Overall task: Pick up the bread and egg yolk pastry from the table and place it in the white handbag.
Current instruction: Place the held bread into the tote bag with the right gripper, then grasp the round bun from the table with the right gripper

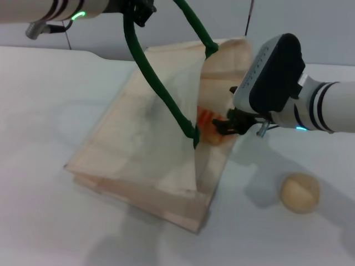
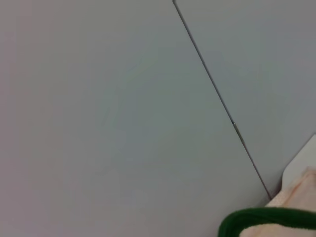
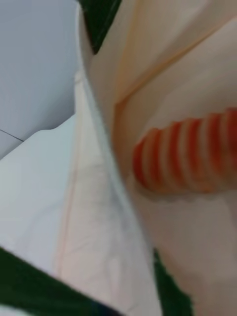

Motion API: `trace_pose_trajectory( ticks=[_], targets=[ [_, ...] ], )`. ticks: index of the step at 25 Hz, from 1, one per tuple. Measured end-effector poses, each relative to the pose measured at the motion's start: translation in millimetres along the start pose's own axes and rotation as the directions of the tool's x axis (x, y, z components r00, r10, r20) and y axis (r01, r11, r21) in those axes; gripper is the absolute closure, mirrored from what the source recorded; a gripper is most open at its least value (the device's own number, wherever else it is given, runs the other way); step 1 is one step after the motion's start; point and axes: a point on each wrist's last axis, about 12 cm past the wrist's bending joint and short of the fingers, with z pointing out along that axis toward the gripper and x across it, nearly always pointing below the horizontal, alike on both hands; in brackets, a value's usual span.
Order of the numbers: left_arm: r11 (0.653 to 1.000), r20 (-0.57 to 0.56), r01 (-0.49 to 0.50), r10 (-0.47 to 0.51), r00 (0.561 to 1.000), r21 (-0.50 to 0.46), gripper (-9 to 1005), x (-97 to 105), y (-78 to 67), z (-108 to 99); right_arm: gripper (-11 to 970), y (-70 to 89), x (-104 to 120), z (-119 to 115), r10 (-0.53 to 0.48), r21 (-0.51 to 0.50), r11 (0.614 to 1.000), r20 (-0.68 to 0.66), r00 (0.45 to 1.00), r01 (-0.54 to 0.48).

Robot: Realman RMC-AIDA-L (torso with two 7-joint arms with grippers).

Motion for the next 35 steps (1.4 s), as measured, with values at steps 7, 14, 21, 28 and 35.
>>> trace_pose_trajectory(
  ticks=[7, 14, 21, 28, 35],
  targets=[
    [1.0, 0.014, 0.013, -0.012, 1.0, -0.008, 868, 2, 1.5, 0, 93, -10.0, 15, -6, 0.051, 0.027, 0.998, -0.022, 0.998, -0.051],
    [1.0, 0.018, 0.015, -0.015, 1.0, -0.01, 865, 3, 1.7, -2, 93, -31.2, 30, -25, 0.115, 0.098, 0.989, -0.039, 0.993, -0.11],
    [1.0, 0.019, 0.013, -0.013, 1.0, -0.011, 863, 3, 1.9, -2, 94, -41.2, 33, -41, 0.147, 0.12, 0.983, -0.043, 0.988, -0.141],
    [1.0, 0.018, 0.008, -0.007, 1.0, -0.016, 861, 3, 2.8, -2, 94, -43.7, 41, -59, 0.195, 0.094, 0.978, -0.077, 0.978, -0.188],
    [1.0, 0.016, 0.009, -0.009, 1.0, -0.02, 858, 4, 3.8, -2, 94, -44.6, 53, -73, 0.223, 0.048, 0.975, -0.179, 0.958, -0.218]
  ],
)
